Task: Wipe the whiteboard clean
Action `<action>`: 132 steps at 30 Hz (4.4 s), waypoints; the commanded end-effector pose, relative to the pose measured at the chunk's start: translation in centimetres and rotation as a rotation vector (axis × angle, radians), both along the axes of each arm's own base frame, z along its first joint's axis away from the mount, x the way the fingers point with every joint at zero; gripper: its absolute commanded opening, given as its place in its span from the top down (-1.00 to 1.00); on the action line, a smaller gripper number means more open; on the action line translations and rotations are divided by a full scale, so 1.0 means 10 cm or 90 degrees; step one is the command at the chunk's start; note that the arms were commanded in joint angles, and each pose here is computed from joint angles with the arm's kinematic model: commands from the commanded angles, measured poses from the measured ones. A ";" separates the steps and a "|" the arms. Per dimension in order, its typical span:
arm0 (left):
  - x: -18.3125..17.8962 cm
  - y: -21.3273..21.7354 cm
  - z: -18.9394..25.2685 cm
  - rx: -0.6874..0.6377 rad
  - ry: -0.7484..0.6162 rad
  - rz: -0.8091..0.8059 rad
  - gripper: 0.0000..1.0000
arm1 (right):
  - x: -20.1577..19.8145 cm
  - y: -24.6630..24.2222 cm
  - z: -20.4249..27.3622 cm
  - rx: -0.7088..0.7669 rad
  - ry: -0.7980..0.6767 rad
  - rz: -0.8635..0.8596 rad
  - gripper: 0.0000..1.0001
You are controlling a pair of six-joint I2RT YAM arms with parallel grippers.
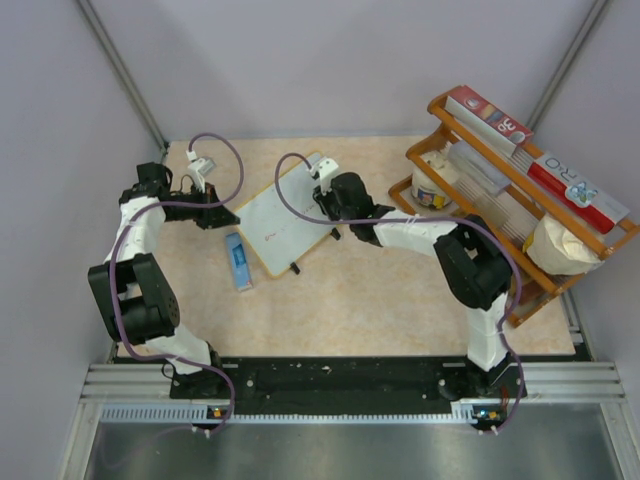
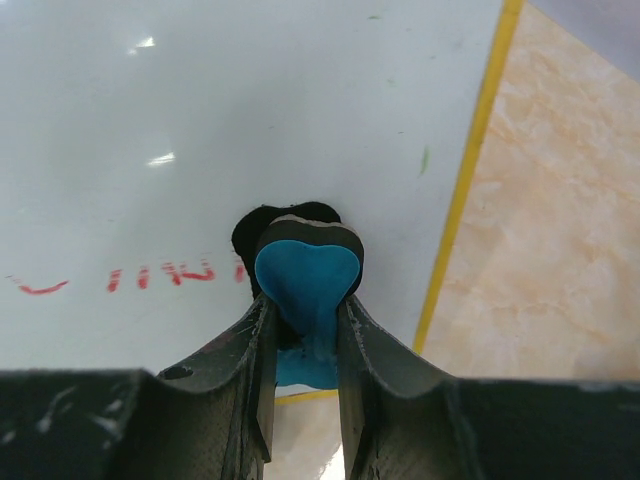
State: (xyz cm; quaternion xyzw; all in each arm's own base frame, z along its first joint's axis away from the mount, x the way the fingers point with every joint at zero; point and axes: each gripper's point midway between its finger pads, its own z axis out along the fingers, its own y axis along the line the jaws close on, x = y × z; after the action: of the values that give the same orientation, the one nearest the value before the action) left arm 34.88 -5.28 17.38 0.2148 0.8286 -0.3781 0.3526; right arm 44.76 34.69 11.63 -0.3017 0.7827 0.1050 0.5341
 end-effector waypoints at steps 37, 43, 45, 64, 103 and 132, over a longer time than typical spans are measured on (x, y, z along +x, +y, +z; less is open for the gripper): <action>-0.18 -0.06 -0.20 0.059 -0.006 -0.041 1.00 | -1.36 1.44 0.24 -0.016 -0.006 0.222 1.00; -0.18 -0.06 -0.19 0.055 -0.002 -0.043 1.00 | -1.12 1.23 0.19 -0.049 -0.058 0.155 1.00; -0.19 -0.06 -0.19 0.057 -0.002 -0.043 1.00 | -1.04 1.15 0.18 -0.052 -0.062 0.135 1.00; -0.22 -0.06 -0.19 0.065 -0.005 -0.050 1.00 | -0.36 0.16 0.06 -0.055 -0.052 -0.034 1.00; -0.20 -0.06 -0.22 0.057 0.004 -0.045 1.00 | -0.22 0.31 0.47 0.018 -0.063 -0.002 1.00; -0.19 -0.08 -0.05 0.043 0.005 -0.016 1.00 | -1.39 1.67 0.31 0.015 -0.012 0.237 1.00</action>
State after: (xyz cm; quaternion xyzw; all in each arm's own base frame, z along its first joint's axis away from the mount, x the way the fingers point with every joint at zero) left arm 34.27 -5.46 17.73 0.2108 0.8323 -0.3684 0.3565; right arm 33.43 48.69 14.82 -0.4159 0.7217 0.1673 0.5274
